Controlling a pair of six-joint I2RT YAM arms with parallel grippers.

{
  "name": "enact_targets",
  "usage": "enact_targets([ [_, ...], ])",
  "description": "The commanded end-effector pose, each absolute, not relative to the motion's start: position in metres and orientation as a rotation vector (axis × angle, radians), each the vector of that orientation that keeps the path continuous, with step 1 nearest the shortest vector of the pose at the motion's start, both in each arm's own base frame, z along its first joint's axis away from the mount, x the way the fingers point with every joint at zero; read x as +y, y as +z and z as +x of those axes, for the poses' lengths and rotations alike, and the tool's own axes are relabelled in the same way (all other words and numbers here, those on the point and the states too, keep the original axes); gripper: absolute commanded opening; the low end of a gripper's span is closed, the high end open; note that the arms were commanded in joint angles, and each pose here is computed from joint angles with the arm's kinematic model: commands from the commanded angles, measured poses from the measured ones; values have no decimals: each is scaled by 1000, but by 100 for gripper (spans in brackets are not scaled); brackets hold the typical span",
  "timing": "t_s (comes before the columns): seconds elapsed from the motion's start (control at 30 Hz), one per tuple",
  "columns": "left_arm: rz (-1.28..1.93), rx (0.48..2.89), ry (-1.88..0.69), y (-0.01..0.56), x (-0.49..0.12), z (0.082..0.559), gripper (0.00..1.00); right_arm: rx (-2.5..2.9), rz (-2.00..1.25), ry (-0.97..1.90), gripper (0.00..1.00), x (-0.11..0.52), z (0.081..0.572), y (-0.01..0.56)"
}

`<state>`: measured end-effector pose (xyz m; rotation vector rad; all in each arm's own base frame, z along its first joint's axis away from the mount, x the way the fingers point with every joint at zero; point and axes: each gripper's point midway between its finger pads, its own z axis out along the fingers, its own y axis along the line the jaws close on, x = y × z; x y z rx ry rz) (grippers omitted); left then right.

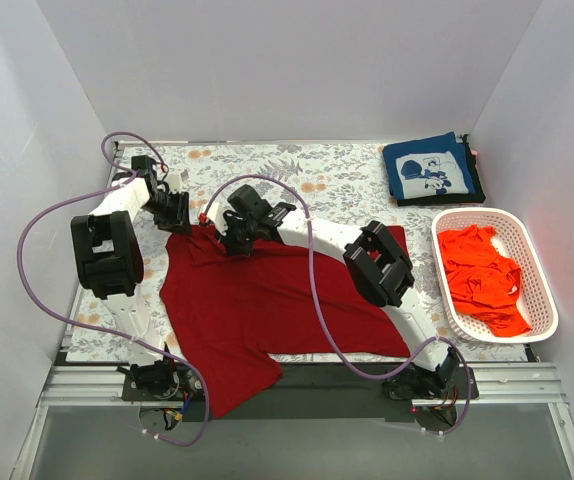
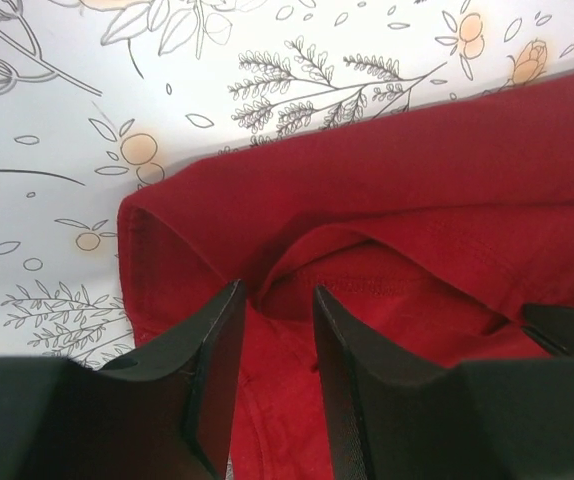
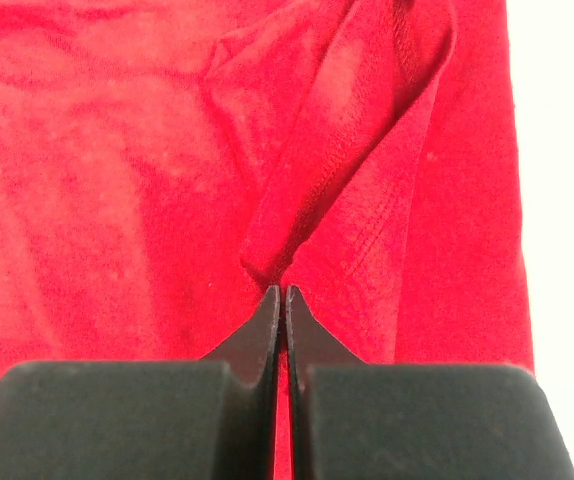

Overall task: Fold and stack the t-shirts
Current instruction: Fold the tshirt

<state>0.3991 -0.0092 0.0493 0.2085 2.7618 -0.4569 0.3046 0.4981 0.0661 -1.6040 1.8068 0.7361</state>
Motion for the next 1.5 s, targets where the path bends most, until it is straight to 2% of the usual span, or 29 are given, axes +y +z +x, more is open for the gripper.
enact_targets([
  [0.0, 240, 2736, -440, 59, -9, 398, 26, 1748, -1561, 774, 1, 500, 305, 101],
  [0.07, 243, 2736, -443, 59, -9, 398, 21, 1748, -1558, 778, 1, 499, 305, 103],
  [0.17, 245, 2726, -438, 63, -9, 399, 6, 1747, -1560, 785, 1, 499, 303, 103],
  [0.23, 251, 2724, -439, 66, -10, 397, 0, 1755, -1560, 787, 1, 497, 302, 102],
  [0.4, 323, 2710, -446, 85, -12, 380, 0, 1748, -1560, 817, 1, 492, 295, 112],
  [0.73, 459, 2718, -618, 113, -35, 315, 0, 1742, -1589, 878, 1, 472, 274, 119],
  [1.1, 605, 2818, -818, 98, -53, 239, 0, 1748, -1682, 951, 1, 456, 250, 105],
  [1.47, 681, 2873, -806, 79, -47, 215, 0, 1750, -1822, 1080, 1, 435, 213, 87],
])
